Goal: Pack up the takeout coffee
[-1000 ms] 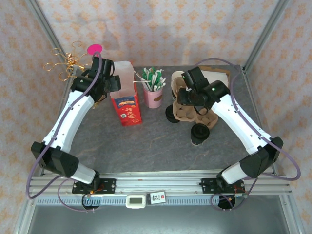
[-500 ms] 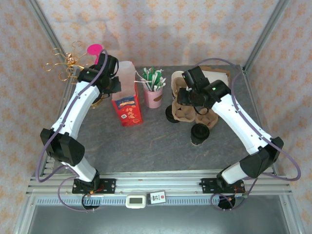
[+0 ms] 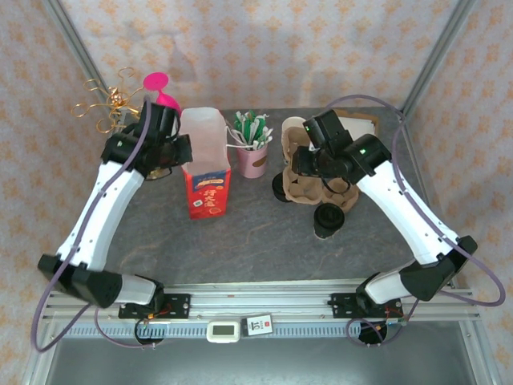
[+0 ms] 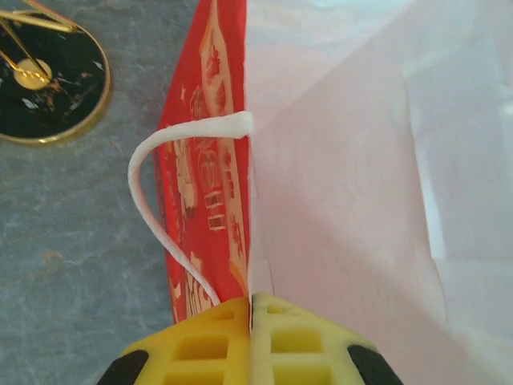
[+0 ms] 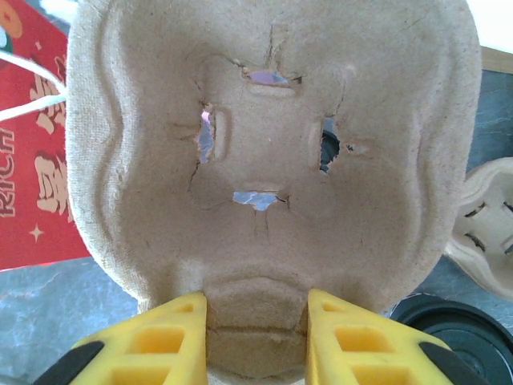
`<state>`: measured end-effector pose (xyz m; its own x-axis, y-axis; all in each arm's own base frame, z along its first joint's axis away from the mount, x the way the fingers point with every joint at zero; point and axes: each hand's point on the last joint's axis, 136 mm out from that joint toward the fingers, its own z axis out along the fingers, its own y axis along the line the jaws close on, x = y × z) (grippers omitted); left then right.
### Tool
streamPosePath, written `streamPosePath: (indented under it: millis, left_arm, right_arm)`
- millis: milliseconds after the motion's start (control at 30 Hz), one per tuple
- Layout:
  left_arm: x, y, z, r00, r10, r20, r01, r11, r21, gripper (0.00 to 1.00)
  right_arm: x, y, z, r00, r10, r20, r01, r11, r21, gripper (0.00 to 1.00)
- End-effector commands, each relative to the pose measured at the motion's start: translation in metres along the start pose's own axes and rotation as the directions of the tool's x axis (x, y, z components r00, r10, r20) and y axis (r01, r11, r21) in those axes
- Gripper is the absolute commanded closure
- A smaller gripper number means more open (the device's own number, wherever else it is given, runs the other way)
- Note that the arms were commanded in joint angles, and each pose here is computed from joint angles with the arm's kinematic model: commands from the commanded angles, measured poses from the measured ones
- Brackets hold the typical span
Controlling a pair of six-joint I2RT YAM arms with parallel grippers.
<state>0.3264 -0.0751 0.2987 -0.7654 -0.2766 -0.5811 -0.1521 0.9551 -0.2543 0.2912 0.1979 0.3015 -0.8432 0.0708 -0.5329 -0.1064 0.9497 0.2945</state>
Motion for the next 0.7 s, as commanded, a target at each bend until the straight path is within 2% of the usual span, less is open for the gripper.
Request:
streamPosePath:
  millis: [0,133,500,667]
  left_arm:
    - [0.026,-0.012,-0.013,0.997,-0.065,-0.032,0.068,0.993,0.092,1.00]
    - [0.047,-0.024,-0.027,0.996,-0.076,-0.043,0.081,0.989,0.123,1.00]
    - [0.087,-0.109,-0.036,0.991,-0.113,-0.064,0.129,0.929,0.347,1.00]
    - [0.095,-0.109,-0.017,0.991,-0.121,-0.050,0.130,0.951,0.280,1.00]
  right_arm:
    - [-0.002,-0.002,-0.021,1.000,-0.002,0.023,0.002,1.000,0.010,0.72]
    - [-0.002,-0.001,-0.035,1.000,-0.006,0.025,0.006,1.000,0.001,0.73]
    - [-0.001,0.002,-0.064,0.999,0.014,0.035,-0.013,1.000,-0.029,0.73]
    - [-0.004,0.004,-0.064,0.999,0.017,0.029,-0.016,1.000,-0.024,0.73]
